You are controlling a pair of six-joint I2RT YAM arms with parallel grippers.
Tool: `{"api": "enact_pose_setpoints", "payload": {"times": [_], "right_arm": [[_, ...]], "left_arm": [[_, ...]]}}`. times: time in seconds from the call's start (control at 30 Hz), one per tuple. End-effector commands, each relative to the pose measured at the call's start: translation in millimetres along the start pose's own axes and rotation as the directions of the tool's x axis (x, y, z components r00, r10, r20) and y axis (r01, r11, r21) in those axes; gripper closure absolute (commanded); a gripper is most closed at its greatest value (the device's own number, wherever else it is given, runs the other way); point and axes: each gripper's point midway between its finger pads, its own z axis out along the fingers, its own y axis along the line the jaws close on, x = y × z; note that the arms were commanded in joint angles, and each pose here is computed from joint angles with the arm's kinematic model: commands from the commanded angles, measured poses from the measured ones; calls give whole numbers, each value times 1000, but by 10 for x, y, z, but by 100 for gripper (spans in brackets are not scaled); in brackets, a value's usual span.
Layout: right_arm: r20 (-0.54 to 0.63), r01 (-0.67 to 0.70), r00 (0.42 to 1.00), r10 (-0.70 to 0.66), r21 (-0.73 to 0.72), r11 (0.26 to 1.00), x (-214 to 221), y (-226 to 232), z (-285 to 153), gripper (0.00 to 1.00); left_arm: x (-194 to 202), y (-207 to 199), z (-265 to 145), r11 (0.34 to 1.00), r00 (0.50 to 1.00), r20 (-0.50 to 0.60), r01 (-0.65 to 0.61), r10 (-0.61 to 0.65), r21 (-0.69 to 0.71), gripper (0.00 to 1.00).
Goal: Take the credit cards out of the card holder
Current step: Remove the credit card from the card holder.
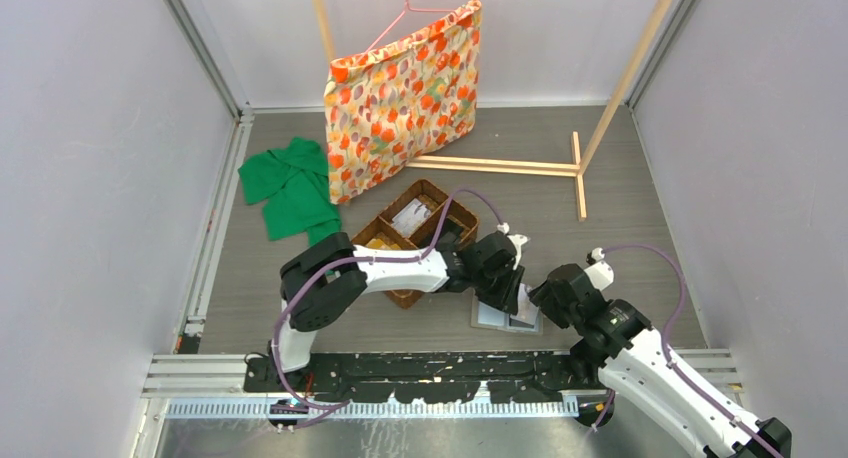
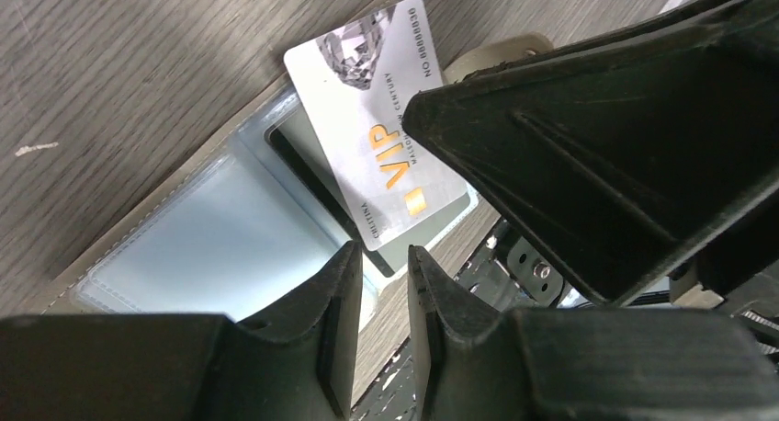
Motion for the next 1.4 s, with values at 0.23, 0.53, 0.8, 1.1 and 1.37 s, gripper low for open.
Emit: {"api": "enact_pose_setpoints", "payload": {"times": [0.23, 0.53, 0.8, 1.1, 1.37], "right_arm": [[11, -7, 1000, 7, -28, 1000, -12, 96, 77, 51], [6, -12, 1000, 12, -34, 999, -1, 94, 74, 57], [-2, -14, 1000, 14, -28, 1000, 26, 81, 100, 53], [8, -24, 1000, 25, -29, 999, -11, 79, 41, 68], [-39, -32, 999, 28, -113, 993, 74, 150, -53, 77]], "left_arm": [[-57, 80, 114, 998, 998, 28, 46, -47, 34, 74], [4, 256, 214, 997, 997, 9, 79, -79, 16, 74], [43, 328, 268, 995, 995, -7, 95, -95, 19, 74], [59, 366, 272, 995, 995, -11, 102, -102, 17, 75], [75, 377, 279, 994, 994, -22, 106, -106, 22, 75]]}}
